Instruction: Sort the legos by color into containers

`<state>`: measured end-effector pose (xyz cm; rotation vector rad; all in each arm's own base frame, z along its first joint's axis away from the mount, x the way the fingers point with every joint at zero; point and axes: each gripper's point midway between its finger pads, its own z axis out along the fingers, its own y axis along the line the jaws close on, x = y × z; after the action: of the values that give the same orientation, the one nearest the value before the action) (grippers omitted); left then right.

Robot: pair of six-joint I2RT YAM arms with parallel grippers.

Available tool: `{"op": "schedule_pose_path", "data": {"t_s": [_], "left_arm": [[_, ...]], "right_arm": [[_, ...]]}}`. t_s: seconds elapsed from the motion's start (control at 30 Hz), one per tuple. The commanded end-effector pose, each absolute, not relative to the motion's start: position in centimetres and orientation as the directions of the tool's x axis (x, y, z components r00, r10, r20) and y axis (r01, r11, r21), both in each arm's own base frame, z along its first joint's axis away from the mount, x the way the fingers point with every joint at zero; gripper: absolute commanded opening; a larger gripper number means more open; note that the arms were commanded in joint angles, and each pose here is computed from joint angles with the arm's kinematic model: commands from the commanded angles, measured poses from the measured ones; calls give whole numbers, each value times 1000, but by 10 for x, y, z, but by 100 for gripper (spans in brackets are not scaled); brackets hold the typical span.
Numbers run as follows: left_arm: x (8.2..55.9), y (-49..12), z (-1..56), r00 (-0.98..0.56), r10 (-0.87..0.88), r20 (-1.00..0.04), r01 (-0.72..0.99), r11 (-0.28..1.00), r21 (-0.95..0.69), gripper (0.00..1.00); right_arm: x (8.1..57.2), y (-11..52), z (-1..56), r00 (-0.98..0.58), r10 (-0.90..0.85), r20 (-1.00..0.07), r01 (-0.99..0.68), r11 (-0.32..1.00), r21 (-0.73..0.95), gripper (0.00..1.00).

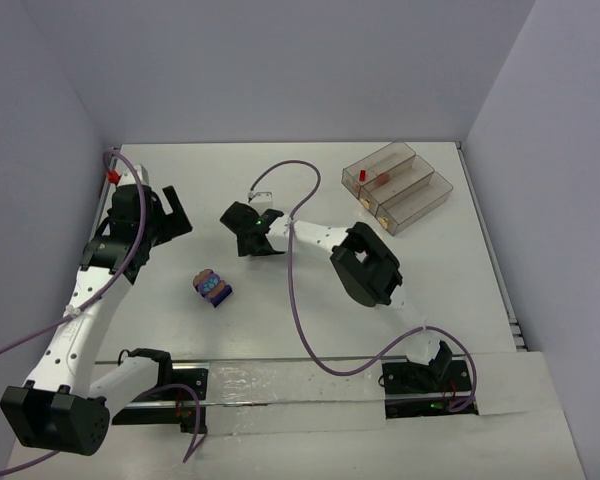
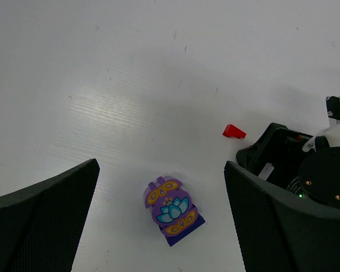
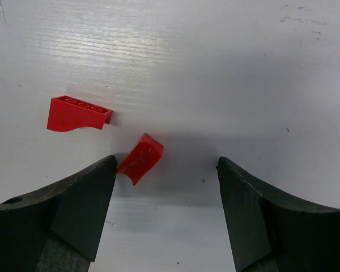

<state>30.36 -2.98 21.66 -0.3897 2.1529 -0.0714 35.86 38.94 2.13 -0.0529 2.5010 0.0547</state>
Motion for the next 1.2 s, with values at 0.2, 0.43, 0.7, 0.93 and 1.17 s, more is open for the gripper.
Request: {"op": "schedule_pose_path", "data": {"t_s": [0.2, 0.43, 0.7, 0.93, 1.17], "left_arm": [[305, -35, 226, -495, -324, -807, -231, 944, -237, 99], [303, -33, 227, -493, -318, -810, -232, 945, -230, 99], [303, -34, 228, -491, -318, -811, -230, 945, -231, 99], [304, -34, 226, -496, -319, -808, -229, 945, -233, 99], [304, -34, 226, -496, -317, -808, -230, 946, -229, 99]], "right_arm": [[359, 374, 45, -780, 0, -625, -31, 999, 39, 75], [367, 384, 48, -778, 10, -628, -21, 999, 42, 74], [369, 375, 37, -781, -10, -625, 1, 1000, -16, 73], [368, 361, 41, -763, -10, -647, 14, 999, -33, 63], [367, 372, 41, -768, -26, -639, -32, 999, -3, 54]]}}
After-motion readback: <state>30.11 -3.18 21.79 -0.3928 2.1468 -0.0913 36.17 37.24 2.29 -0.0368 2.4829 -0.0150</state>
